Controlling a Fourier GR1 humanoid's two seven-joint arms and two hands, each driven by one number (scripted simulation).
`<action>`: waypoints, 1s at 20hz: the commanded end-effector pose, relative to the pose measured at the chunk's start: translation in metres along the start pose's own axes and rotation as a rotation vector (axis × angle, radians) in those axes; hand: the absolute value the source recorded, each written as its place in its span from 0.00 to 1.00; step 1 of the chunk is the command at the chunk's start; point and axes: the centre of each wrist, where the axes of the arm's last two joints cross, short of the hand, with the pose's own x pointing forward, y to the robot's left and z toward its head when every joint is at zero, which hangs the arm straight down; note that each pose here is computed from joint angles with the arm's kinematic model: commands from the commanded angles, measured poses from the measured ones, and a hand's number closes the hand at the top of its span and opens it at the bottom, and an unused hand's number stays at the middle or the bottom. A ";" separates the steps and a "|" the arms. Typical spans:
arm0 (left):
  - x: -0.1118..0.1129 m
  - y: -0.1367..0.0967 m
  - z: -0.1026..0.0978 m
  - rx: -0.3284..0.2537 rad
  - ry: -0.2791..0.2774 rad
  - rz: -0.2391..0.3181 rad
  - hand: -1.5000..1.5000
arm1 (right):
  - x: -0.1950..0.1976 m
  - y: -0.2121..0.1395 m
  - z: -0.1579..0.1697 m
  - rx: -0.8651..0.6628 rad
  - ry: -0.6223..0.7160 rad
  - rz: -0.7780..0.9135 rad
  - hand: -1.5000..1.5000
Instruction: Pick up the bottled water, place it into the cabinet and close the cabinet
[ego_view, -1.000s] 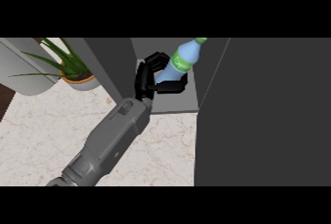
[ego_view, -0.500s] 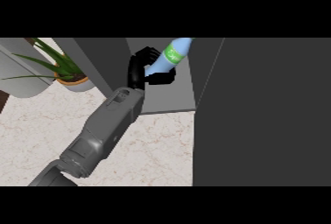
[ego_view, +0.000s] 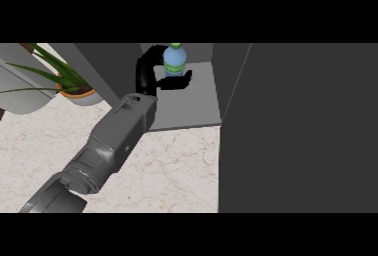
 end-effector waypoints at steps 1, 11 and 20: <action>0.006 0.017 -0.016 0.049 -0.057 -0.083 0.00 | 0.004 0.000 -0.001 0.001 -0.019 -0.053 0.00; 0.014 0.006 -0.014 -0.024 -0.090 -0.058 0.00 | 0.012 -0.001 0.000 0.060 -0.017 -0.061 0.00; 0.046 -0.004 -0.021 -0.146 -0.240 0.262 0.00 | 0.013 -0.001 0.004 0.060 -0.011 -0.081 0.00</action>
